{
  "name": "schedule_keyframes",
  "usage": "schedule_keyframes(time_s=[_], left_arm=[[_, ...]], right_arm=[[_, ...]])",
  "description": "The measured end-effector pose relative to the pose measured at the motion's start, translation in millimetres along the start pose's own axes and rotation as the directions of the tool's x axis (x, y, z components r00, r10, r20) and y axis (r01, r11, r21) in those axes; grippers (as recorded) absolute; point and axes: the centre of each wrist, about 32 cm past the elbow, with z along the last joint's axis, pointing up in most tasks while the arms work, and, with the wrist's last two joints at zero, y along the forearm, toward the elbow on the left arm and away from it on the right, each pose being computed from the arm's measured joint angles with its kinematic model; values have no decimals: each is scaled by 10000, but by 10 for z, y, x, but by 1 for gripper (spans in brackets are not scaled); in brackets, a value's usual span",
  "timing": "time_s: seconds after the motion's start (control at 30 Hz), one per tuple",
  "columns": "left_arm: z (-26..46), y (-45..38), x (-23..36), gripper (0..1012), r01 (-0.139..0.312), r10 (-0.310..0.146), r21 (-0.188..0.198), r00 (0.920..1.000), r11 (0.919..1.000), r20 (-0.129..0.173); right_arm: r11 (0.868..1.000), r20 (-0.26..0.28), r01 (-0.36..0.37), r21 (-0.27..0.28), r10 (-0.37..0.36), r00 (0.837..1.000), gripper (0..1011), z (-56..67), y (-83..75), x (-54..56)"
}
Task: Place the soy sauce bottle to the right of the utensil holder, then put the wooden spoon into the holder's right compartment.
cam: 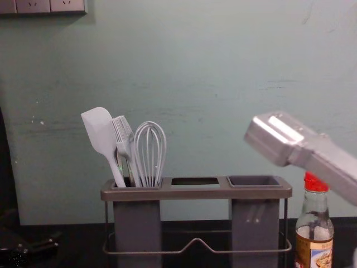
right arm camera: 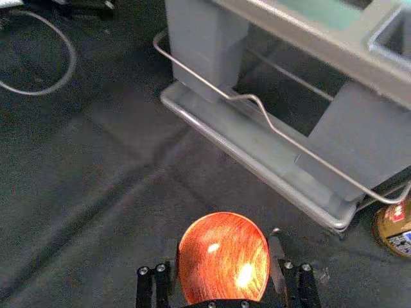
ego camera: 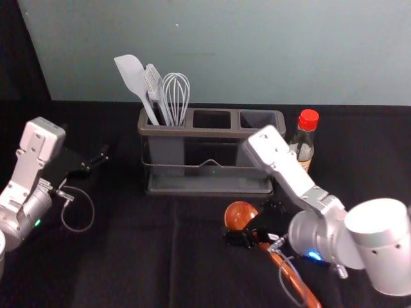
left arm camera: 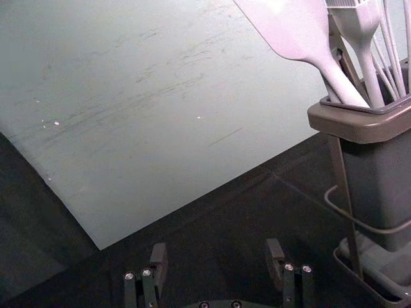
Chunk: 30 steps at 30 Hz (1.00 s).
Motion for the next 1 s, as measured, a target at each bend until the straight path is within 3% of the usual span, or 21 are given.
schedule_keyframes(time_s=[0.3,0.37,0.47,0.5,0.53,0.57,0.67,0.7,0.77,0.8,0.93,1.0], left_arm=[[0,0,0,1005,-1,1,1,10000,10000,-1],[0,0,0,1005,0,0,1,10000,10000,0],[0,0,0,1005,1,-1,1,10000,10000,-1],[0,0,0,1005,0,0,0,10000,10000,0],[0,0,0,1005,0,0,0,10000,10000,-1],[0,0,0,1005,0,0,1,10000,10000,0],[0,0,0,1005,0,0,0,10000,10000,0],[0,0,0,1005,0,0,0,10000,10000,0],[0,0,0,1005,0,0,0,10000,10000,0],[0,0,0,1005,-1,1,1,10000,10000,0],[0,0,0,1005,0,0,1,10000,10000,-1],[0,0,0,1005,0,0,0,10000,10000,-1]], right_arm=[[9861,396,-57,1662,-9,9992,838,-229,-288,91],[9660,359,39,2583,-137,9993,838,-368,-364,137],[9407,343,279,3380,-419,9985,838,-491,-415,164],[9184,318,469,3929,-645,9974,838,-574,-438,174],[9062,314,542,4194,-741,9968,838,-609,-447,177],[8820,328,658,4667,-916,9953,838,-671,-458,185],[8417,335,859,5331,-1225,9919,838,-766,-462,188],[8132,343,980,5737,-1434,9891,838,-820,-458,189],[7831,342,1058,6129,-1600,9865,838,-872,-450,189],[7533,330,1114,6481,-1739,9842,838,-920,-439,190],[6976,198,1225,7060,-1923,9811,838,-1002,-412,199],[6903,127,1282,7121,-1952,9807,838,-1018,-402,200]])
